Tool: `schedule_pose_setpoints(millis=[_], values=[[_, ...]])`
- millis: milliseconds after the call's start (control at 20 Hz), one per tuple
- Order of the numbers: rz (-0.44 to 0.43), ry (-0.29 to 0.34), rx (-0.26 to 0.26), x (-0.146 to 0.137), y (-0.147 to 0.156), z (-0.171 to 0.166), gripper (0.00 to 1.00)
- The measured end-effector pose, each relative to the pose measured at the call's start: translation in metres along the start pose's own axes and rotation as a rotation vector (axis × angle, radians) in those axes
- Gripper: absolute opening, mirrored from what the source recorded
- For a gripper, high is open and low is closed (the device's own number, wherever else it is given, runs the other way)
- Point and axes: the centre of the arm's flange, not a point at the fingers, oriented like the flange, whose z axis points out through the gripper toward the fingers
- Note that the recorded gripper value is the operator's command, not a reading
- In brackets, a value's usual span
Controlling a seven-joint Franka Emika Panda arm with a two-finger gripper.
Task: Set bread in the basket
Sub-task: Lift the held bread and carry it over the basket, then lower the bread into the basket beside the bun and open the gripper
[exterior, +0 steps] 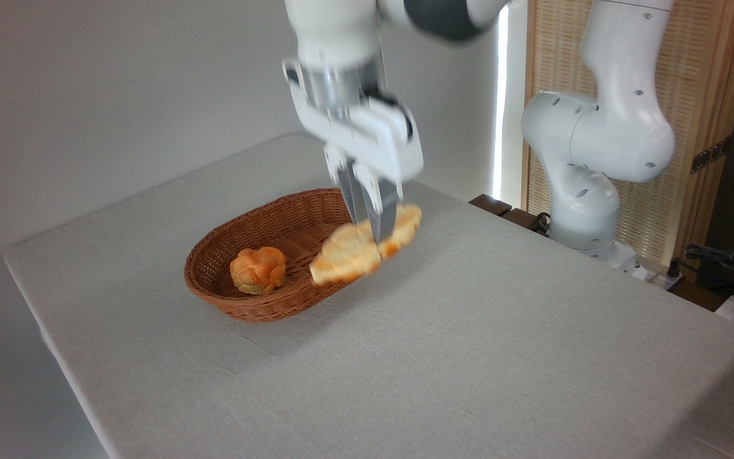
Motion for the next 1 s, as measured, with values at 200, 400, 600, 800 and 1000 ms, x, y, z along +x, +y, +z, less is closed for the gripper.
schedule_pose_setpoints(millis=[200, 400, 600, 800, 1000], values=[[0.012, 0.041, -0.016, 0.009, 0.013, -0.037, 0.37], [0.026, 0.026, -0.054, 0.046, 0.044, -0.023, 0.49], [0.054, -0.069, -0.083, 0.098, 0.086, 0.02, 0.88], [0.062, -0.097, -0.101, 0.115, 0.091, 0.043, 1.0], [0.053, -0.096, -0.104, 0.115, 0.084, 0.046, 1.0]])
